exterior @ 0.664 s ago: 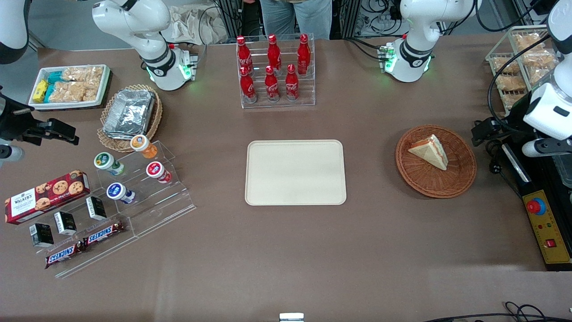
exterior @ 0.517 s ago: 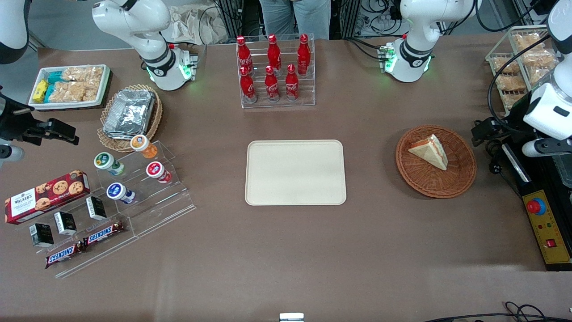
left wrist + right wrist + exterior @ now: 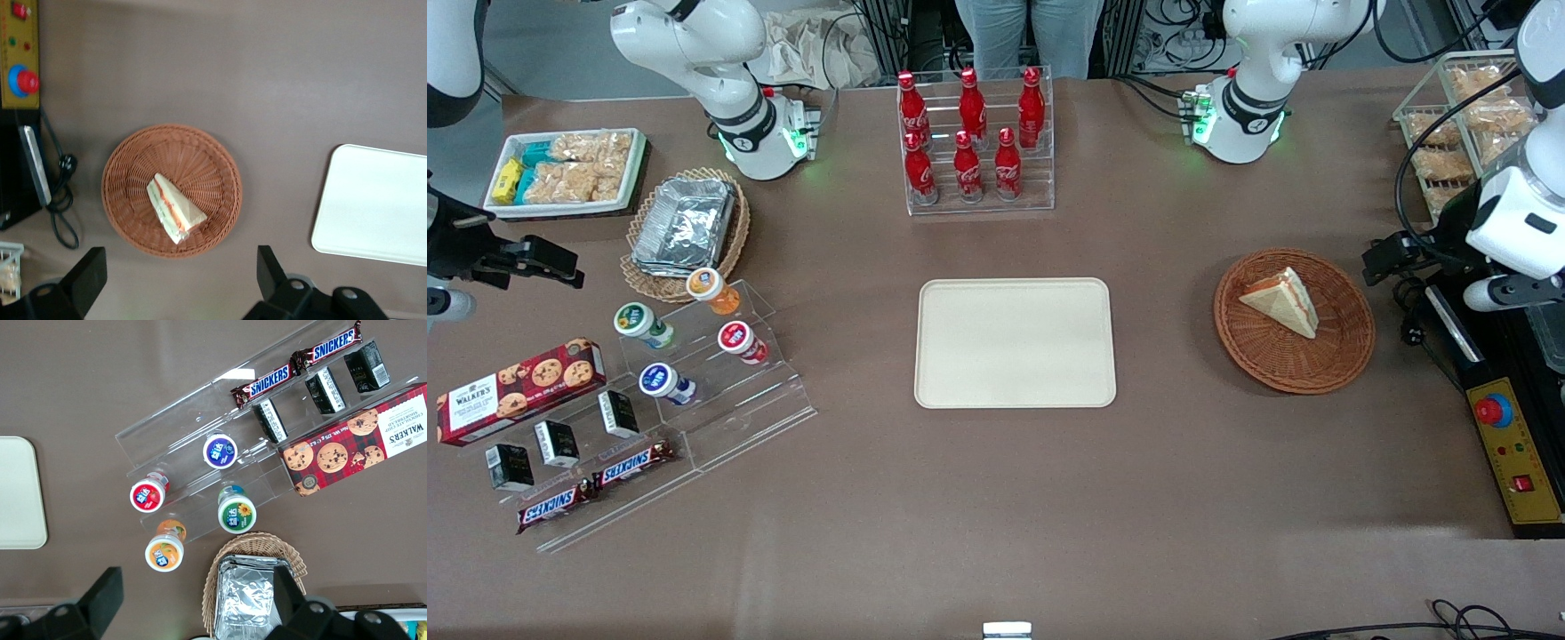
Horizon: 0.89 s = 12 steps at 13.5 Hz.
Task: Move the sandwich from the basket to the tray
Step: 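Move the open left gripper over the wicker basket holding the sandwich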
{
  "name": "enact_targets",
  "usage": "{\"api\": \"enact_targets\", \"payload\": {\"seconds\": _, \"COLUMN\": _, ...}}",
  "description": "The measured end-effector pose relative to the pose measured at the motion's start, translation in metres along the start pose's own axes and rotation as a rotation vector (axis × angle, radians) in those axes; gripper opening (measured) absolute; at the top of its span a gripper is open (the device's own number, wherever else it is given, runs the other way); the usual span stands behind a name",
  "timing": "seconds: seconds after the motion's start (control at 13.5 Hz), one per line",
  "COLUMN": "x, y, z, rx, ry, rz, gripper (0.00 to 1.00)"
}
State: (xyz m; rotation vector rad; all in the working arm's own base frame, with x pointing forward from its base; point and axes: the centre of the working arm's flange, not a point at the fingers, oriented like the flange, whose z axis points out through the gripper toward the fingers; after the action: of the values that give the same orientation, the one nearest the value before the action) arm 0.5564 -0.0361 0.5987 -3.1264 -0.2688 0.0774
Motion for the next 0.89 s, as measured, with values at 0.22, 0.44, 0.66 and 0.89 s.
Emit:
{"api": "enact_targets", "payload": {"seconds": 0.22, "x": -0.002, "y": -0.002, "z": 0.002, "rx": 0.014, "ry": -0.009, "rz": -0.073, "gripper": 1.00}}
{"api": "enact_targets", "payload": {"seconds": 0.44, "x": -0.015, "y": -0.005, "z": 0.013, "rx": 0.026, "ry": -0.043, "rz": -0.134, "gripper": 1.00}}
{"api": "enact_targets", "payload": {"seconds": 0.66, "x": -0.033, "y": -0.009, "z": 0.032, "rx": 0.045, "ry": -0.084, "rz": -0.218, "gripper": 1.00}}
{"api": "enact_targets", "payload": {"seconds": 0.89, "x": -0.042, "y": -0.010, "z": 0.046, "rx": 0.060, "ry": -0.105, "rz": -0.310, "gripper": 1.00}}
